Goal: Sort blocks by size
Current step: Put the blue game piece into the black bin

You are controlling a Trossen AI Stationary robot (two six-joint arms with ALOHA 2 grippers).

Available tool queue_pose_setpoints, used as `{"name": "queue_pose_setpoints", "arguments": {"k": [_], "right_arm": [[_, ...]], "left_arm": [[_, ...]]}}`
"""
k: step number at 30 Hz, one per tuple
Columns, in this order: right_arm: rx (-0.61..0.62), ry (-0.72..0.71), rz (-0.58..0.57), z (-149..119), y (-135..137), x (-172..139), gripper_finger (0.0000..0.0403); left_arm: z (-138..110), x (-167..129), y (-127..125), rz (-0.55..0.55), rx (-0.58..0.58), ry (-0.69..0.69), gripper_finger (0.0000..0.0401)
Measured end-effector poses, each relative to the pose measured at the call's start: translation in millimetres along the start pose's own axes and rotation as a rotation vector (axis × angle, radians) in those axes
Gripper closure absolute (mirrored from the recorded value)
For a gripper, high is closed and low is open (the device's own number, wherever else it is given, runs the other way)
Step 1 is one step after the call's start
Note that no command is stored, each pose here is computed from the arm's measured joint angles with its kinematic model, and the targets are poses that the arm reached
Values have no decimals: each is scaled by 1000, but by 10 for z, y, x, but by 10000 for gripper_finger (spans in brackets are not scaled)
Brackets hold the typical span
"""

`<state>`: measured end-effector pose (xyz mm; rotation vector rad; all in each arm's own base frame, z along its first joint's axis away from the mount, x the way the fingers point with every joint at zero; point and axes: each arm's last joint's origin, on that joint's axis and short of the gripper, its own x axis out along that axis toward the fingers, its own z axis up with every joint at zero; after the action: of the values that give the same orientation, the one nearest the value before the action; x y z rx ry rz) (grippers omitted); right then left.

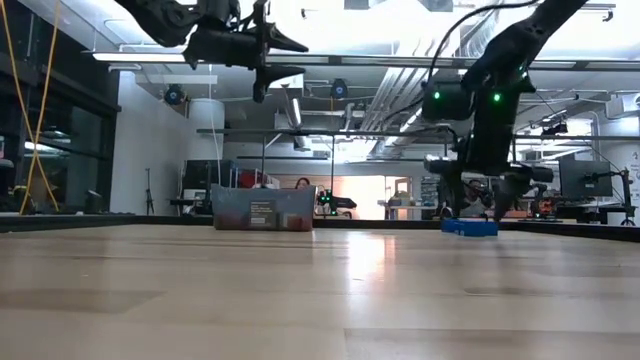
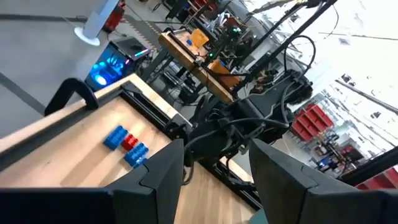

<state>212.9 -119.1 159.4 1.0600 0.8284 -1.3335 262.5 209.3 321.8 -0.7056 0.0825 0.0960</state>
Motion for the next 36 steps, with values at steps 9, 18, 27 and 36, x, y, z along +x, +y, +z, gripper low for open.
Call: {"name": "queue_pose_setpoints", "arguments": {"k": [9,18,27,36], "right_arm": [[-50,-7,-62,-45,77,299,103],[-47,-68,-98,-42,91,367,104],[-47,-93,-125,-35,73,375,208],[-178,-90,-3,-145,304,226,268]], "left_arm": [[-49,62,-4,-8,-12,21,230],[-70,85,-34,-18,-10,29,230],[-77,92,-43,-21,-10,32,230],[55,52,-211,-283,-14,31,230]]}}
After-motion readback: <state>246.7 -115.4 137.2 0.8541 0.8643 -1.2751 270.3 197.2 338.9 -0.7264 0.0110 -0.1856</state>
